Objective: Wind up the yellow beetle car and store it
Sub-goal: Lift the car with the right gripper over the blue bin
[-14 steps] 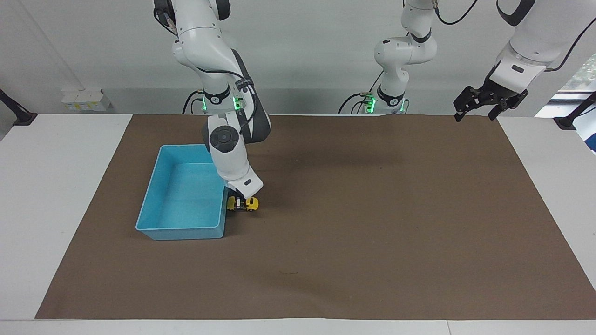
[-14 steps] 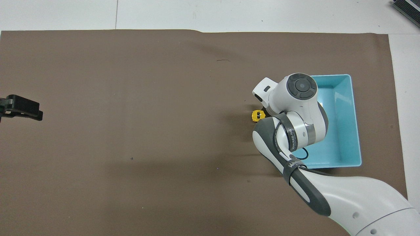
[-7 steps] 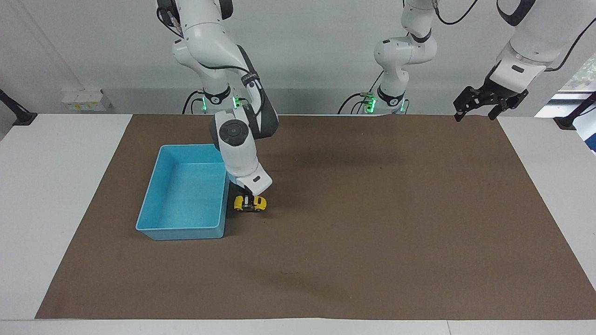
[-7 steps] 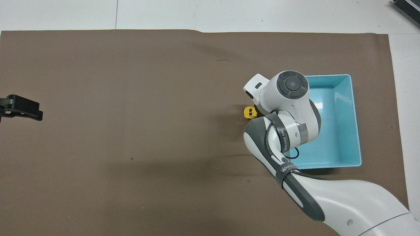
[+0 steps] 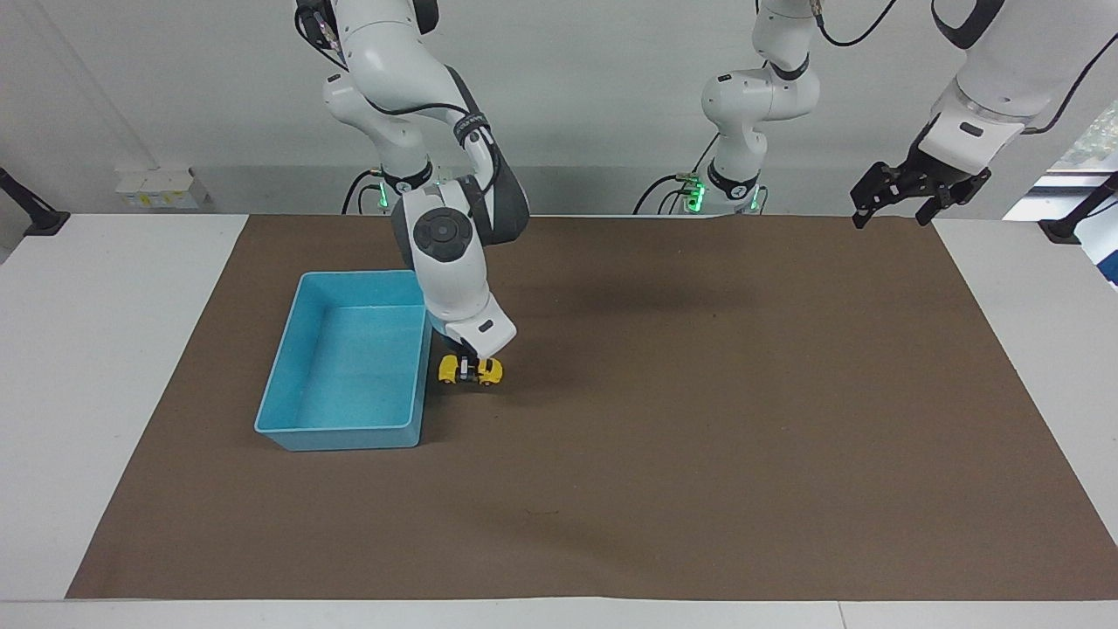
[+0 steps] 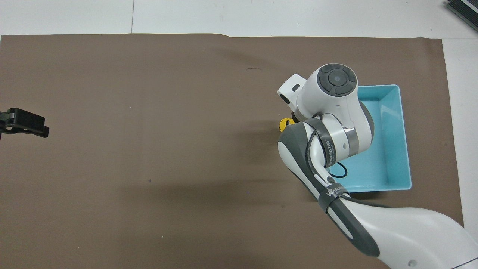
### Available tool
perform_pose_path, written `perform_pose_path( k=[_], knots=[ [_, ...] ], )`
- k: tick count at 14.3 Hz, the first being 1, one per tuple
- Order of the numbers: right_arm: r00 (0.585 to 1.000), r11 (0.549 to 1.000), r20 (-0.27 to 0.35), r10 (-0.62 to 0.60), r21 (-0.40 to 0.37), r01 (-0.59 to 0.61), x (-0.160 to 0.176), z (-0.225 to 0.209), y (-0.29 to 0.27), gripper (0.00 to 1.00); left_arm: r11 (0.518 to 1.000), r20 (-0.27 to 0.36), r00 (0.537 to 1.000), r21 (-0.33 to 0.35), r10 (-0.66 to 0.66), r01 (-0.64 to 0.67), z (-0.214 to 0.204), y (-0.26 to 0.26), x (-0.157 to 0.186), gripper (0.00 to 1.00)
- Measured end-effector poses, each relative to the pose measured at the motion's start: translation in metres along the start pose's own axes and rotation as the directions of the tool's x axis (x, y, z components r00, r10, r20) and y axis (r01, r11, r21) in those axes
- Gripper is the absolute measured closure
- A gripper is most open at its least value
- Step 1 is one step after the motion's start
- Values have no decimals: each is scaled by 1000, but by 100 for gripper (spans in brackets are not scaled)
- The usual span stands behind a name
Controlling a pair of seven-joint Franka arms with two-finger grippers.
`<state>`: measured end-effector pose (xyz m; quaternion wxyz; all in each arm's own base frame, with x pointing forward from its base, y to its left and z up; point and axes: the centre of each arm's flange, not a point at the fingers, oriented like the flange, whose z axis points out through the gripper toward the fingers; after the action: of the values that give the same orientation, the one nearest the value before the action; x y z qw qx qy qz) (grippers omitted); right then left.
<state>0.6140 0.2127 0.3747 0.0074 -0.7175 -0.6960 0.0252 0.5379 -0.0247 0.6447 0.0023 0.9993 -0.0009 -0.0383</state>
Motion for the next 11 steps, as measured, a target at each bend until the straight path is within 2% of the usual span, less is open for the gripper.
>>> perform_pose_path(
  k=[4,7,9,11],
  knots=[
    [999,998,6,54,12,-54,-22,-39,-2,55,1000,0,1000,0,0,0,0,0,0,0],
    [992,991,7,129,29,-129,-73,-74,-5,55,1000,0,1000,0,0,0,0,0,0,0],
    [991,990,8,136,45,-136,-104,-80,-4,55,1000,0,1000,0,0,0,0,0,0,0],
    [994,992,13,109,63,-109,-111,-72,-5,55,1000,0,1000,0,0,0,0,0,0,0]
  ],
)
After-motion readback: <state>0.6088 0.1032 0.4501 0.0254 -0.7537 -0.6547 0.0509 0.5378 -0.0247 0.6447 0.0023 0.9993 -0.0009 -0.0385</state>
